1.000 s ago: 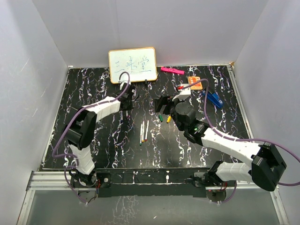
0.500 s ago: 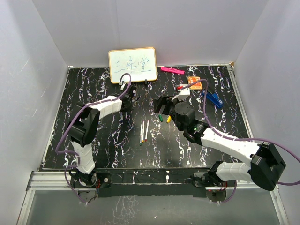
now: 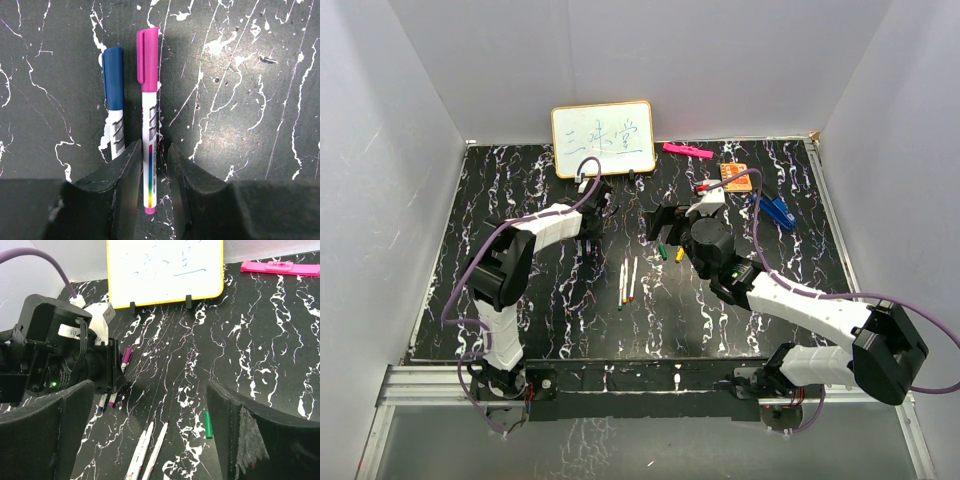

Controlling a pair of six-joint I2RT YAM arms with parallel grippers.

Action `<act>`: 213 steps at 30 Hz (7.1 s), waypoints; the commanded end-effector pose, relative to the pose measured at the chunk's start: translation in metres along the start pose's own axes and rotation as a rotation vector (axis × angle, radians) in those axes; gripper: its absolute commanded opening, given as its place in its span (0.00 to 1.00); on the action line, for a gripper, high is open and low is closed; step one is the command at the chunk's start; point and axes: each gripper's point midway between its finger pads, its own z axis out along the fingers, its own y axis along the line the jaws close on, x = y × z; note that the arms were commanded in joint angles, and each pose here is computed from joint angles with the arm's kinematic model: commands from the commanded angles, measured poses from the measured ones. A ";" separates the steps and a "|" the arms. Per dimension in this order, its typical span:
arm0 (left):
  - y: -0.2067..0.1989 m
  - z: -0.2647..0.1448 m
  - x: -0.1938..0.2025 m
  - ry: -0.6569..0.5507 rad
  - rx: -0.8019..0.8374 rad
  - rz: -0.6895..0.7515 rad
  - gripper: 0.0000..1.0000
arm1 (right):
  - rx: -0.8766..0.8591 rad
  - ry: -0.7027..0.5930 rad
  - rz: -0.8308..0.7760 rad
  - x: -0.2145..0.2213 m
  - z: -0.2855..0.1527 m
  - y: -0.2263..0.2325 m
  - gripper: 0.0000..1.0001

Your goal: Insert the pens into the pen caps

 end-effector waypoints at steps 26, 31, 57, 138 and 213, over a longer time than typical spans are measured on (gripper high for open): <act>-0.029 -0.116 0.034 -0.023 0.280 0.085 0.31 | 0.161 -0.199 0.034 -0.040 -0.014 -0.037 0.98; -0.048 -0.126 0.058 0.021 0.361 0.071 0.32 | 0.181 -0.203 0.018 -0.035 -0.020 -0.047 0.98; -0.064 -0.111 0.114 0.116 0.263 0.206 0.35 | 0.220 -0.122 -0.002 -0.007 -0.011 -0.054 0.98; -0.045 -0.061 0.158 0.391 0.186 0.345 0.30 | 0.245 -0.102 0.017 0.002 -0.011 -0.059 0.98; -0.055 -0.197 0.044 -0.258 0.661 0.179 0.00 | 0.298 0.550 -0.342 0.147 0.046 -0.074 0.48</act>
